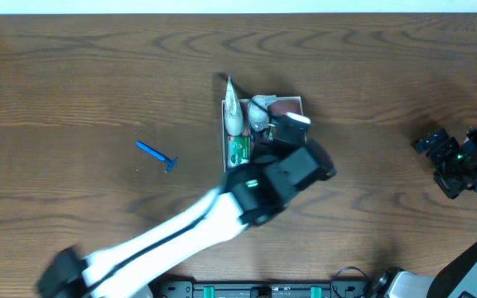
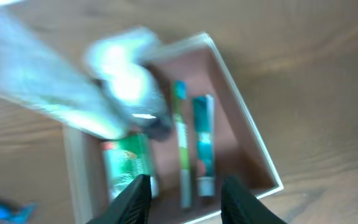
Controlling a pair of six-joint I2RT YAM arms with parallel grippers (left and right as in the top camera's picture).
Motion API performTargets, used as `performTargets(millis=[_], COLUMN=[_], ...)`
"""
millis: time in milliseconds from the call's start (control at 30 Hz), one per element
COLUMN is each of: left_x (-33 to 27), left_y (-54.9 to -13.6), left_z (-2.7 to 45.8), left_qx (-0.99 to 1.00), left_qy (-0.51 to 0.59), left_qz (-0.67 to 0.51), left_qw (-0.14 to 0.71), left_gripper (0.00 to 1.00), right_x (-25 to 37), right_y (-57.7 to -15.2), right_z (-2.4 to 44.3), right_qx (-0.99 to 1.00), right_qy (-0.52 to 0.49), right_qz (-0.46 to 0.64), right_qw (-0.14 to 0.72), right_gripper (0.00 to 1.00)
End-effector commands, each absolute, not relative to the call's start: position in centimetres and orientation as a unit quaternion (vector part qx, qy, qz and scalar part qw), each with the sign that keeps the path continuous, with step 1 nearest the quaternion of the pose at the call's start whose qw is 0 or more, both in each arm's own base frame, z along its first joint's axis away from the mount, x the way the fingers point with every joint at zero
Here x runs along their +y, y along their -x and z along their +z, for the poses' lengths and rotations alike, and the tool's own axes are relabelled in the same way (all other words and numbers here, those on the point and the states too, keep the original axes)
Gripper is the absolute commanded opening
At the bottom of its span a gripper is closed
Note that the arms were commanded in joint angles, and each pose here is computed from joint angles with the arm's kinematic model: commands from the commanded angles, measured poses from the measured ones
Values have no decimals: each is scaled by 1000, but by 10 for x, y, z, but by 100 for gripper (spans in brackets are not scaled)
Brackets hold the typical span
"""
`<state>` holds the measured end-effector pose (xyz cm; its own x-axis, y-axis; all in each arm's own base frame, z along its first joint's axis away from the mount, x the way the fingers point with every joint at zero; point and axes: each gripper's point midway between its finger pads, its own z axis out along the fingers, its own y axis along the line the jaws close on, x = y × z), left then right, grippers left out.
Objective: Pack container
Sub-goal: 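Open the left gripper and withdraw it from the box, then move the left gripper to the blue Gillette razor and grasp it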
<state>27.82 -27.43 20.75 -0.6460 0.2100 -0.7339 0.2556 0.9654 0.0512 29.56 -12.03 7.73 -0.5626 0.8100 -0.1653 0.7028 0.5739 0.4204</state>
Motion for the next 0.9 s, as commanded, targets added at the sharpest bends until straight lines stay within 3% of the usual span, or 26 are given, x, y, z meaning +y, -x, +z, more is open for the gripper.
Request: performTargets(millis=[0, 100, 200, 433, 867], left_x=[-222, -172, -125, -67, -44], left_y=[-292, -298, -304, -315, -317], left_z=[249, 247, 230, 170, 76], left_qx=[893, 900, 902, 903, 915], left_qy=[-41, 47, 155, 303, 373], left_qz=[4, 29, 55, 54, 76], left_qw=[448, 431, 399, 299, 132], left_gripper=[38, 38, 45, 49, 48], right_x=[-124, -124, -124, -124, -124], right_y=[-297, -297, -297, -297, -297], right_z=[80, 80, 80, 80, 80], right_qx=[870, 870, 870, 870, 870], right_qy=[-432, -432, -432, -432, -432], right_qz=[156, 156, 156, 156, 156], right_qw=[178, 178, 178, 178, 178], right_gripper=[99, 99, 99, 99, 99])
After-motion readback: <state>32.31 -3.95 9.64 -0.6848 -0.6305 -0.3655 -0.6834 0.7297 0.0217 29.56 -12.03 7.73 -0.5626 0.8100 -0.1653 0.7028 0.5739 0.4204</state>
